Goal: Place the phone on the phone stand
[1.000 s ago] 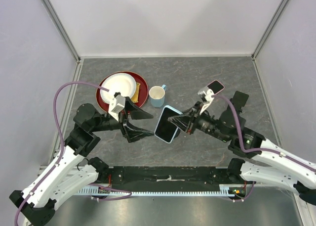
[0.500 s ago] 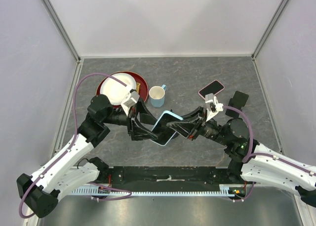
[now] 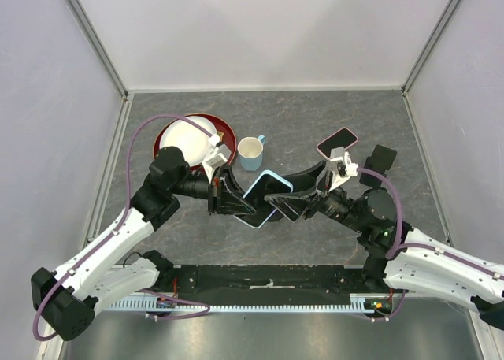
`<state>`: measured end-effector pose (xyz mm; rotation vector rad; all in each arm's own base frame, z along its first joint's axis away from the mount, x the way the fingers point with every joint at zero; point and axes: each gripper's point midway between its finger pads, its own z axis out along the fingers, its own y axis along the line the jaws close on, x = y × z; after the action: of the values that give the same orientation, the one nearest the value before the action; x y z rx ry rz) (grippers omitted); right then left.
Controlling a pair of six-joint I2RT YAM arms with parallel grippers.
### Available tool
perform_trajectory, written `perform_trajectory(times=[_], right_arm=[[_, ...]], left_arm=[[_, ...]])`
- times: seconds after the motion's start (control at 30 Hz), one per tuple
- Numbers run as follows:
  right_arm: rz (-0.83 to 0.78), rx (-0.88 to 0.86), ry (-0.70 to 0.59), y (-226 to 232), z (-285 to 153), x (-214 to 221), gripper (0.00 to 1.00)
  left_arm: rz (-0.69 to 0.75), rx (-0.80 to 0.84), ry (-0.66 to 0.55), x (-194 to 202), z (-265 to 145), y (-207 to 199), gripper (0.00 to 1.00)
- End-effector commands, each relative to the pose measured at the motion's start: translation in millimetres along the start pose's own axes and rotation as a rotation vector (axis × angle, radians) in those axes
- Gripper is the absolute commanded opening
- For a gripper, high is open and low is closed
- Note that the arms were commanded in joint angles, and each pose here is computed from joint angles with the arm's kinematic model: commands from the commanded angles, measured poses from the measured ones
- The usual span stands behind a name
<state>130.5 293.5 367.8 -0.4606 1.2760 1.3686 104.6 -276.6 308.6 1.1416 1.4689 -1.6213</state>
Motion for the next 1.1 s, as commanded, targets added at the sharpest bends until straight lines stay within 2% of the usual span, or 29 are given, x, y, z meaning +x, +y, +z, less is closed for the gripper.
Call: perform_trajectory(times=[0.0, 0.03, 0.2, 0.43, 0.53, 0.67, 0.8, 0.97, 1.07], right_arm=[[-0.050, 0.182, 0.059, -23, -8, -9, 0.80], [-0.051, 0.225, 0.069, -28, -11, -12, 0.97], [-0.059, 0.340, 0.224, -45, -30, 8, 0.98], [-0.108, 0.319, 0.279, -41, -25, 8, 0.97], [-0.121, 0.278, 0.257, -39, -23, 12, 0.88], [-0.094, 0.100, 0.246, -8, -14, 14, 0.81], [-0.058, 0.039, 0.243, 6, -2, 9, 0.69], [-0.020, -0.001, 0.250, 14, 6, 10, 0.52], [-0.014, -0.009, 0.246, 16, 5, 9, 0.34]], left_arm=[[0.065, -0.017, -0.029, -14, -3, -7, 0.02], [0.063, -0.019, -0.028, -13, -3, -6, 0.02], [0.044, -0.027, -0.020, -12, -2, -2, 0.02], [0.040, -0.023, -0.015, -10, -1, -1, 0.02], [0.033, -0.014, -0.008, -8, 0, -2, 0.02], [0.026, 0.002, 0.002, -6, 2, -4, 0.02], [0.022, 0.013, 0.009, -4, 3, -5, 0.02], [0.023, 0.019, 0.014, -2, 4, -6, 0.02], [0.025, 0.020, 0.015, -2, 4, -6, 0.02]])
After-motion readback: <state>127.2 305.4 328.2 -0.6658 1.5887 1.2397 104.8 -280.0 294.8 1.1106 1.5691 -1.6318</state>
